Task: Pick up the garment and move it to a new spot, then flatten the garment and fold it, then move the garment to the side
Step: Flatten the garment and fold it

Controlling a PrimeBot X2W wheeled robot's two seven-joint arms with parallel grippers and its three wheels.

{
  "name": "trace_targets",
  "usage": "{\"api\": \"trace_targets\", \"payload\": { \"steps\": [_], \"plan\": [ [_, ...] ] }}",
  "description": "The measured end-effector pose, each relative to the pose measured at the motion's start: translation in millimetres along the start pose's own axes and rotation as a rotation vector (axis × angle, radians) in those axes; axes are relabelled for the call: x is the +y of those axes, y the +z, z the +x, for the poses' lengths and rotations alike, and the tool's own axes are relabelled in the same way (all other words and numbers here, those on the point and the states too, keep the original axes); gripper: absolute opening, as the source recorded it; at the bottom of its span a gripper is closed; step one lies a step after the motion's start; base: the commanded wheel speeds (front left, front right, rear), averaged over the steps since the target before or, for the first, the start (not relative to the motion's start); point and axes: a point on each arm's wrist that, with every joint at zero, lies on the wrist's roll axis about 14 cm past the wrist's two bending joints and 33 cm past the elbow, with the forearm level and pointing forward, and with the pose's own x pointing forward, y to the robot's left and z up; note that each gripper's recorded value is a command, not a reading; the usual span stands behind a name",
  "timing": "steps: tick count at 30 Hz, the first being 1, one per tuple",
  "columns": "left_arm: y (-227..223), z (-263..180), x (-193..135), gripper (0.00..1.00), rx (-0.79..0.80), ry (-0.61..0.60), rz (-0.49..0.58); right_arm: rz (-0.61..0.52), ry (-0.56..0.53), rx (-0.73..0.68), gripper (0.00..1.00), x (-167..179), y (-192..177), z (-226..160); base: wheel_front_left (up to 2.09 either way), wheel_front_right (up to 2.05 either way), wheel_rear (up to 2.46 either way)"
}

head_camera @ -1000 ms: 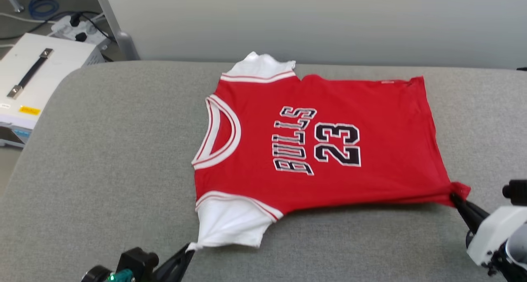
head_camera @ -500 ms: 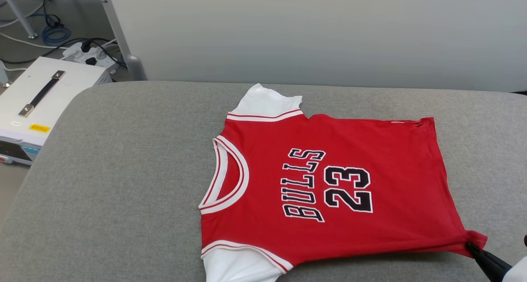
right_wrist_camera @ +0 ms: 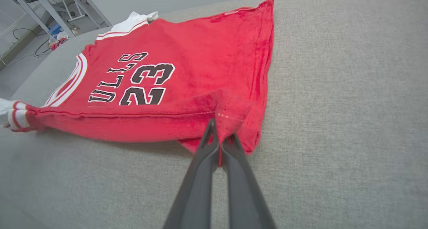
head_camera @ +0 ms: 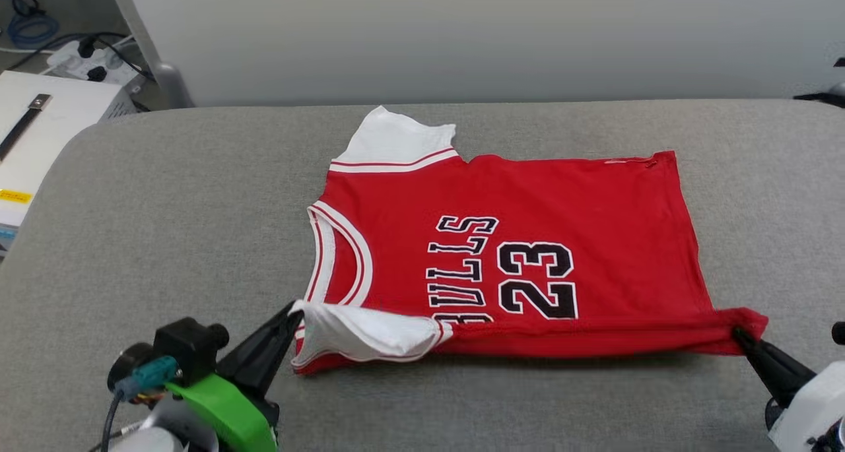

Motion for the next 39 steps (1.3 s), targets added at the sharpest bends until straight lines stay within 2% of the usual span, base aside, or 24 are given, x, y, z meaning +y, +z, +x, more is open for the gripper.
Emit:
{"api": "trace_targets", "payload": {
  "steps": [6,12,24,30,31,32,35,39],
  "plan": [
    [6,35,19,0.0,0.043,-0.026,0.046,-0.03,-0.017,-0.004,0.0,-4,14,19,0.0,0.0,0.0],
    [-17,64,45,0.0,0.171,-0.007,0.068,-0.047,-0.057,0.047,0.0,-14,10,39,0.0,0.0,0.0],
    [-57,114,67,0.0,0.297,-0.027,0.079,-0.041,-0.138,0.154,0.0,-40,-15,69,0.0,0.0,0.0],
    [-75,118,70,0.0,0.332,-0.014,0.063,-0.055,-0.138,0.161,0.0,-43,-16,78,0.0,0.0,0.0],
    [-77,118,71,0.74,0.333,-0.007,0.059,-0.06,-0.135,0.165,0.21,-42,-16,80,0.0,0.0,0.0],
    [-80,118,73,1.0,0.335,0.002,0.055,-0.066,-0.135,0.166,1.0,-42,-16,81,0.0,0.0,0.0],
    [-81,117,74,1.0,0.319,0.024,0.042,-0.076,-0.133,0.15,1.0,-42,-14,83,0.0,0.0,0.0],
    [-63,121,75,1.0,0.204,0.077,-0.009,-0.087,-0.123,0.11,1.0,-38,-7,83,0.0,0.0,0.0]
  ]
}}
